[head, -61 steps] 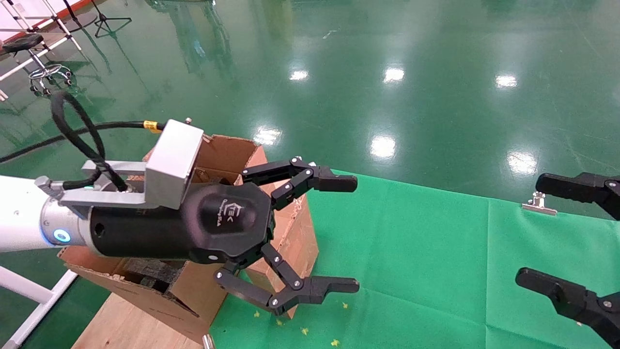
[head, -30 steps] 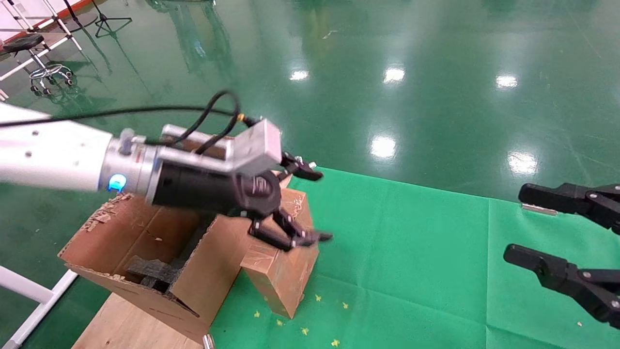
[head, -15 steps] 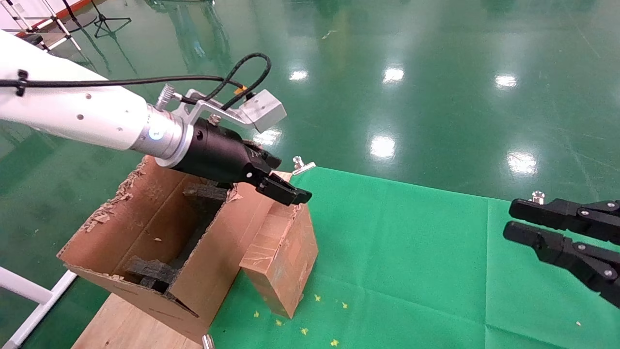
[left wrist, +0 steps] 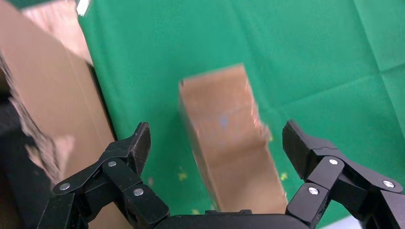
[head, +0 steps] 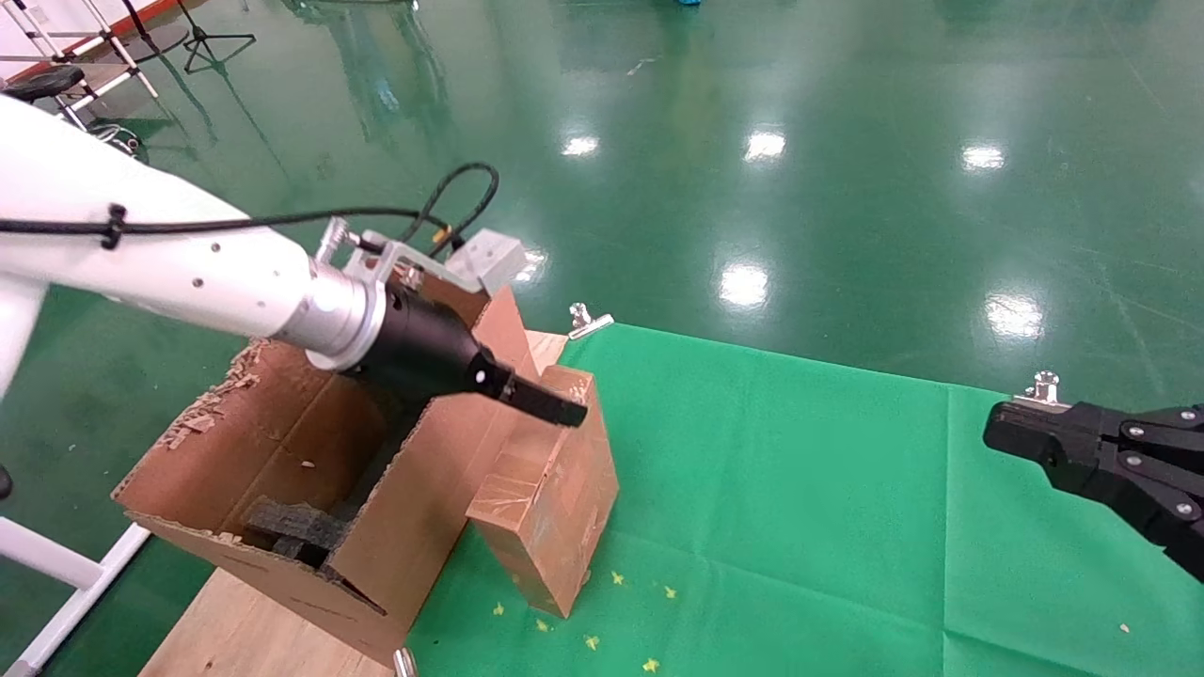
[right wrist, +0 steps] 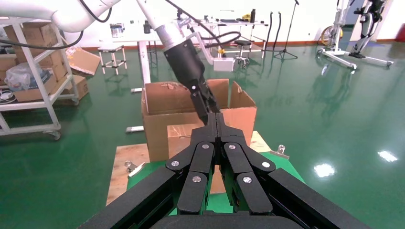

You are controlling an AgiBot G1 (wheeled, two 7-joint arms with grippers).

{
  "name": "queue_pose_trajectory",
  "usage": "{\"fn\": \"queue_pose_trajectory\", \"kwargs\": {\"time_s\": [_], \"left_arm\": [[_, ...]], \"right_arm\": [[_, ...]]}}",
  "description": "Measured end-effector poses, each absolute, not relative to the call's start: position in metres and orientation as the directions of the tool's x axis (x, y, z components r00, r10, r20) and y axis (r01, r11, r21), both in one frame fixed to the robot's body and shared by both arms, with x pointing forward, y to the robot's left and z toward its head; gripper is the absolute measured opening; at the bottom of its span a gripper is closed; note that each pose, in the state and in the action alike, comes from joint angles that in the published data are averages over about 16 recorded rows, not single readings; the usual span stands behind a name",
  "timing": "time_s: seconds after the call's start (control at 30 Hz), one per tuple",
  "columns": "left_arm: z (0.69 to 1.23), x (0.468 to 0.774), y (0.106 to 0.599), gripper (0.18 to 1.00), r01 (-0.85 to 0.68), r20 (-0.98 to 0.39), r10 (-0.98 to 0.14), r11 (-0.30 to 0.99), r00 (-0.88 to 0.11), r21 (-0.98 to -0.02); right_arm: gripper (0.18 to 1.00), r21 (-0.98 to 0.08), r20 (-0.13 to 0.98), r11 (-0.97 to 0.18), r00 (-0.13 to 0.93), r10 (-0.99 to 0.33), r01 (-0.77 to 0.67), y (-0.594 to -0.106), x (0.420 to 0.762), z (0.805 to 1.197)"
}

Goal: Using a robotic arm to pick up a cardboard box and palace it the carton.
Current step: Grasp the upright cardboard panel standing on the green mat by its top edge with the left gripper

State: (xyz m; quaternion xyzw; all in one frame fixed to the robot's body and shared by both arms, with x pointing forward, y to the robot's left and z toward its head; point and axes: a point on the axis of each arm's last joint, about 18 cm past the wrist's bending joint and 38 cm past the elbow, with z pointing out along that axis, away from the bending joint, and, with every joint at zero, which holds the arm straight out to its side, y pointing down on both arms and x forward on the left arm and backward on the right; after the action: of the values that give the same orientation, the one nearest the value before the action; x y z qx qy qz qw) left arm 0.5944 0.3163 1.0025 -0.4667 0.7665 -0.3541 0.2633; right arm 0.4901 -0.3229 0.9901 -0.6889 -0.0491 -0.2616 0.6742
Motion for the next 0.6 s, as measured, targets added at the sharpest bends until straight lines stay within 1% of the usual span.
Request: {"fn": "queue_pose_trajectory", "kwargs": {"time_s": [0.27, 0.6], "left_arm": [[0.989, 0.598, 0.314, 1.001, -0.559, -0.05, -0.911, 0.293, -0.409, -0.776], [0.983, 0.609, 0.306, 1.001, -0.517, -0.07, -0.899, 0.311, -0.432, -0.797]], "right_arm": [[0.193, -0.903, 0.427, -0.086, 0.858, -0.285, 0.42, -0.323, 0.49, 0.99], [0.191, -0.903, 0.427, -0.086, 0.858, -0.285, 0.42, -0.323, 0.49, 0.99]]}}
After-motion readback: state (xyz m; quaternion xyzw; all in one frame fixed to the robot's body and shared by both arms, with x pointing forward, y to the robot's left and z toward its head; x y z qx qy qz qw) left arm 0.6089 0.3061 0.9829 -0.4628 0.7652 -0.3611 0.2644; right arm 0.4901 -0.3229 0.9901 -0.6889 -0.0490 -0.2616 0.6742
